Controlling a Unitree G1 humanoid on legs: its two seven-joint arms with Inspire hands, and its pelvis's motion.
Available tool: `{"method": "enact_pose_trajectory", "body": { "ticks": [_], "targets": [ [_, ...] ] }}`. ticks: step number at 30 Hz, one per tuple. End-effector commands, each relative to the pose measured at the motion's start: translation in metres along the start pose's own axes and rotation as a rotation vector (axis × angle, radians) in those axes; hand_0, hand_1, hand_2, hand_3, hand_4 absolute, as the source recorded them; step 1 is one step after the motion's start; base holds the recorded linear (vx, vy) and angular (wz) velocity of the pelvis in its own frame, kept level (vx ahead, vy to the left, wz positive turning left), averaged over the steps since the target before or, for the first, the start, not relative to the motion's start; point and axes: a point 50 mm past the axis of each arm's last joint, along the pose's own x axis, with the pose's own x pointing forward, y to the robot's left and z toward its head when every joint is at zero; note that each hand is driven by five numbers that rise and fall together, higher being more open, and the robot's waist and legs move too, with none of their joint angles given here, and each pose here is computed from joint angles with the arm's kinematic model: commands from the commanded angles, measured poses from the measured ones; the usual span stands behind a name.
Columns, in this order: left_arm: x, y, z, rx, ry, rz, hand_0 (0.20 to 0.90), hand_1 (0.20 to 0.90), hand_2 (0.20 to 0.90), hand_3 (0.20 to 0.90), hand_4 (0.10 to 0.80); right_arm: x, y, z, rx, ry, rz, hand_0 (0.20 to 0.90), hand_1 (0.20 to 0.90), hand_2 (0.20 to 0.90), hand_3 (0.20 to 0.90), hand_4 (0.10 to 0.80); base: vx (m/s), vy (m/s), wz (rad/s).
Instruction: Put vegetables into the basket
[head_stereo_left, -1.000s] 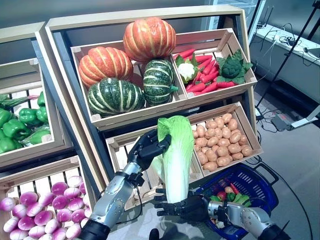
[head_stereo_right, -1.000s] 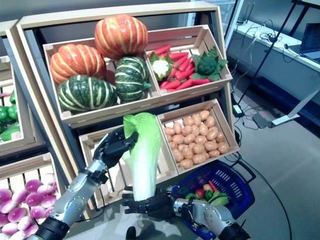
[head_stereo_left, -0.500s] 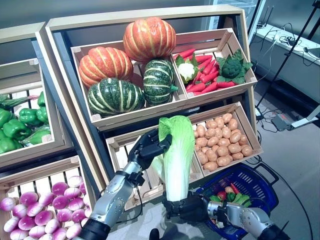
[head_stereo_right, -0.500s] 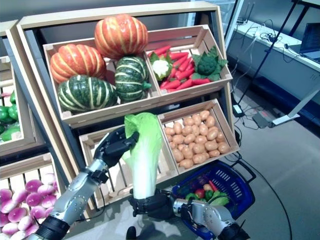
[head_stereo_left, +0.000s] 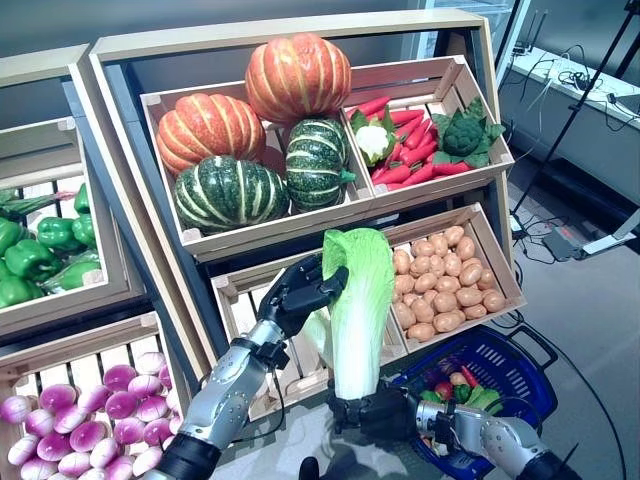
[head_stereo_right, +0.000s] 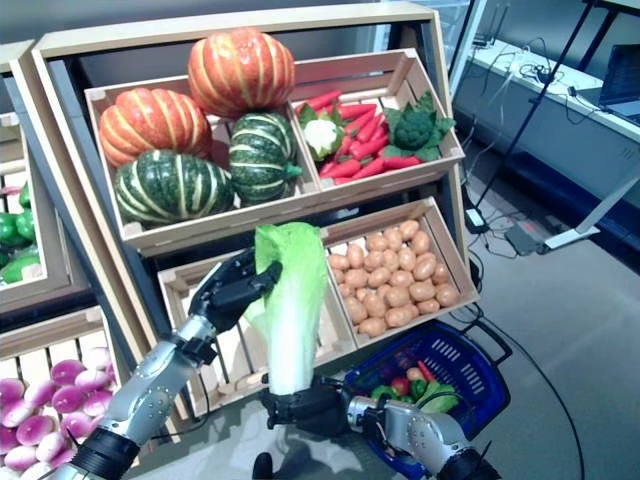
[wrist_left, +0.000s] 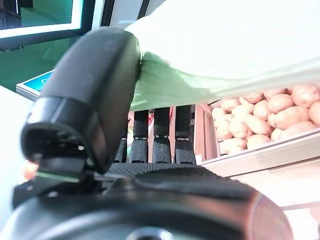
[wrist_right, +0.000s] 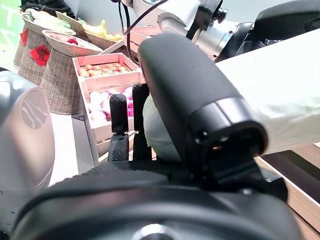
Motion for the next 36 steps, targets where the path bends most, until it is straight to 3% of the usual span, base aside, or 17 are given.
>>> {"method": "enact_pose_trajectory", "body": {
  "ticks": [1, 20, 31, 36],
  "targets": [
    [0.015, -0.018, 0.010, 0.087, -0.010, -0.186, 0.900, 0.900, 0.900, 0.900, 0.800, 0.012, 0.065, 0.086, -0.147, -0.453, 0.368, 0.300, 0.300, 0.300, 0.300, 0.400, 0.000, 0.000, 0.00],
    [0.010, -0.017, 0.013, -0.176, -0.020, -0.282, 0.900, 0.900, 0.900, 0.900, 0.800, -0.061, 0.036, 0.142, -0.234, -0.937, 0.078, 0.300, 0.300, 0.300, 0.300, 0.400, -0.003, -0.016, -0.02],
    [0.004, -0.012, 0.029, -0.166, -0.110, -0.226, 0.900, 0.900, 0.900, 0.900, 0.800, -0.096, 0.011, 0.140, -0.083, -1.288, -0.157, 0.300, 0.300, 0.300, 0.300, 0.400, -0.012, -0.033, -0.06],
    [0.009, -0.013, 0.052, -0.126, -0.209, -0.242, 0.900, 0.900, 0.900, 0.900, 0.800, -0.123, -0.009, 0.150, 0.002, -1.450, -0.299, 0.300, 0.300, 0.300, 0.300, 0.400, -0.182, -0.021, -0.07]
  ]
}}
